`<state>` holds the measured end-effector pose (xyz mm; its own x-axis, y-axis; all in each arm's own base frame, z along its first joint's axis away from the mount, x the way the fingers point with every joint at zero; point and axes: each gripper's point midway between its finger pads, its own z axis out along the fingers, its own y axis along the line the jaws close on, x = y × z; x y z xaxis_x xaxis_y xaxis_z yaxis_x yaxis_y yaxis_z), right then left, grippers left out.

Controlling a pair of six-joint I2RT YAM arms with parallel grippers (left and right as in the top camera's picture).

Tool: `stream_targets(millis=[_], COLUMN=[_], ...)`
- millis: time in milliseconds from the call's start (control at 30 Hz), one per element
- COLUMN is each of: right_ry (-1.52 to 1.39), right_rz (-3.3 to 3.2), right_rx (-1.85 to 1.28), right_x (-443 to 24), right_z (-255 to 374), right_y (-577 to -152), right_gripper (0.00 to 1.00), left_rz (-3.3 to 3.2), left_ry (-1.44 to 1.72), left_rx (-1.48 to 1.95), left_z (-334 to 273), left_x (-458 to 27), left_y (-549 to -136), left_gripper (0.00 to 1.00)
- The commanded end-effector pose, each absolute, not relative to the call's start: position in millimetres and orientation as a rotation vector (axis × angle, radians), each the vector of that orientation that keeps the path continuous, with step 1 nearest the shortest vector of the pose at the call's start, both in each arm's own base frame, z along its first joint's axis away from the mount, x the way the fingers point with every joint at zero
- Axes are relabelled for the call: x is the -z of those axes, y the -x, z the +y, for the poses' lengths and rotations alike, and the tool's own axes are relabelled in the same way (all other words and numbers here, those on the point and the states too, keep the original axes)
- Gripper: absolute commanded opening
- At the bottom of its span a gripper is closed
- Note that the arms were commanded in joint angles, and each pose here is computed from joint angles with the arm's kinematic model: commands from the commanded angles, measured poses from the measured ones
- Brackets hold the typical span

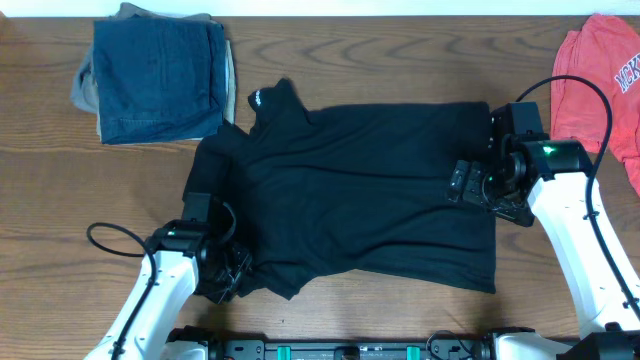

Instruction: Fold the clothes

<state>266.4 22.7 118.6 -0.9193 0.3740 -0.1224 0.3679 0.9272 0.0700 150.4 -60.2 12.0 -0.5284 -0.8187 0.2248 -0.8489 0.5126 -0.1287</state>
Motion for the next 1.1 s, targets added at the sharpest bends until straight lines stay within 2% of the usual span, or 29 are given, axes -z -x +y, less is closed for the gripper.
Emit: stream_targets(millis=[0,33,100,167,200,433,633,1067], right_ry=[-0.564,-0.564,-0.564,-0.564,-0.564,-0.565,-0.570,-1.040], right_rz=[2.955,2.955,2.956,2.956,2.957,2.958,2.962,3.008], right_rx=[-0.071,-0.071,-0.071,-0.070,-0.070,-0.059,-0.037,0.025], right_x=[-118.2,-118.2,-118.2,-118.2,-118.2,-118.1,-115.9,-69.7], right_z=[20.4,20.4,20.4,20.4,20.3,19.1,16.6,-19.5], right_y=[-265.8,-265.8,-265.7,-265.6,-265.5,-264.9,-263.1,-214.3], right_gripper=[0.99,0.99,0.99,0.99,0.99,0.99,0.99,0.99], left_rz=[-2.613,-2.622,-2.639,-2.653,-2.659,-2.683,-2.703,-2.879], left_ry=[-1.415,-1.403,-1.383,-1.370,-1.366,-1.332,-1.307,-1.245], left_rx=[-0.341,-0.344,-0.352,-0.362,-0.369,-0.401,-0.461,-0.642], left_z=[-65.3,-66.9,-69.6,-71.7,-72.5,-75.1,-79.4,-79.9], left_x=[-10.8,-10.8,-10.8,-10.9,-11.0,-15.1,-36.8,-69.6], left_y=[-147.5,-147.8,-149.3,-151.2,-152.5,-155.8,-158.6,-168.5], left_gripper=[0.40,0.39,0.27,0.09,0.06,0.06,0.06,0.06])
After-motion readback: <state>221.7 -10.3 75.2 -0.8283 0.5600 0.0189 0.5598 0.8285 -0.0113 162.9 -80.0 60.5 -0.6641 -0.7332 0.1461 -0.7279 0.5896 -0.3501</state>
